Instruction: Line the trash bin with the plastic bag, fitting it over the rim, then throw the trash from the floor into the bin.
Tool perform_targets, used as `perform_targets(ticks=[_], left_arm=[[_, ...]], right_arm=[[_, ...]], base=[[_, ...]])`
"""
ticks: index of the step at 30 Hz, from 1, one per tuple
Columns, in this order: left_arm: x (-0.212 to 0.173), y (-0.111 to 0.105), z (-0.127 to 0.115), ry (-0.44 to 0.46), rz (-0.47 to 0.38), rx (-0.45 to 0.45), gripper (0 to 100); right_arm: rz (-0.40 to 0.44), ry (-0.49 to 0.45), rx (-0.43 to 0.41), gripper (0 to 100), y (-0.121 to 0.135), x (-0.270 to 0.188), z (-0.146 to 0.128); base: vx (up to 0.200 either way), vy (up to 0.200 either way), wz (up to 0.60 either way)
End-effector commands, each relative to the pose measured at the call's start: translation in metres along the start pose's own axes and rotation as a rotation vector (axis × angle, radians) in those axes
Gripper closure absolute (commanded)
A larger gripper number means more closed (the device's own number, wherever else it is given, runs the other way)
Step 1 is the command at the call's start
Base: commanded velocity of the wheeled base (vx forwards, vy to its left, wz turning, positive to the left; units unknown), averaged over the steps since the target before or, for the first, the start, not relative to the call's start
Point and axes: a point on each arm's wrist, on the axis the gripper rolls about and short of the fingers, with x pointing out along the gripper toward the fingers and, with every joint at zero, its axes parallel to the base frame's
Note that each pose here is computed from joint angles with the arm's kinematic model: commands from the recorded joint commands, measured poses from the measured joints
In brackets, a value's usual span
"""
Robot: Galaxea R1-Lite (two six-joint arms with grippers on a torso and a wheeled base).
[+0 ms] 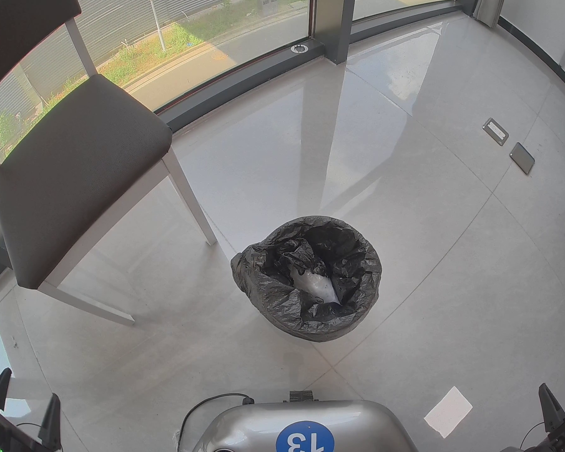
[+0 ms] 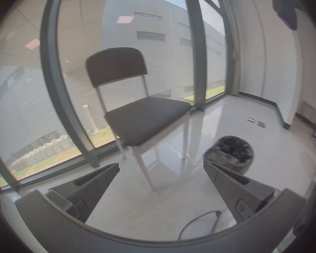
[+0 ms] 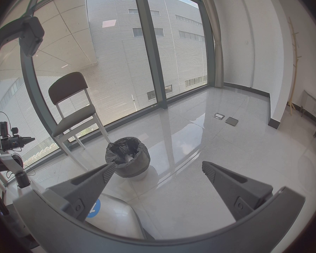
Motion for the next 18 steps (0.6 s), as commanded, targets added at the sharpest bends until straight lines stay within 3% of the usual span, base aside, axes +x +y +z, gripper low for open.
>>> perform_targets(ticks=[1,5,10,12,16,18], left_arm=[[-0.0012,0.0031,-0.0017,-0.051,0.173,-0.018,0],[-0.0012,0.0031,-0.0024,-0.044,0.177,-0.012,0],[-0.001,0.0022,-0.0023,-0.048,0.136,-0.024,0],[-0.001,0.0021,-0.0023,-0.048,0.134,-0.023,0],[-0.001,0.0023,-0.0025,-0.046,0.142,-0.021,0],[-0.0011,0.0021,-0.0022,-0.047,0.131,-0.035,0]], right_arm=[[-0.005,-0.014,-0.017,0,-0.0001,-0.001,-0.0001],[0.002,-0.013,-0.03,0,0.0001,-0.001,-0.0001],[0.021,-0.011,-0.17,0,0.0005,-0.0011,-0.0001],[0.027,-0.011,-0.169,0,0.0006,-0.001,-0.0004],[-0.056,-0.006,-0.099,0,-0.0011,-0.0015,-0.0001],[-0.083,-0.01,-0.109,0,-0.0017,-0.0016,0.0003]], base=[[0.0,0.0,0.0],[0.0,0.0,0.0],[0.0,0.0,0.0],[0.0,0.0,0.0],[0.0,0.0,0.0],[0.0,0.0,0.0]])
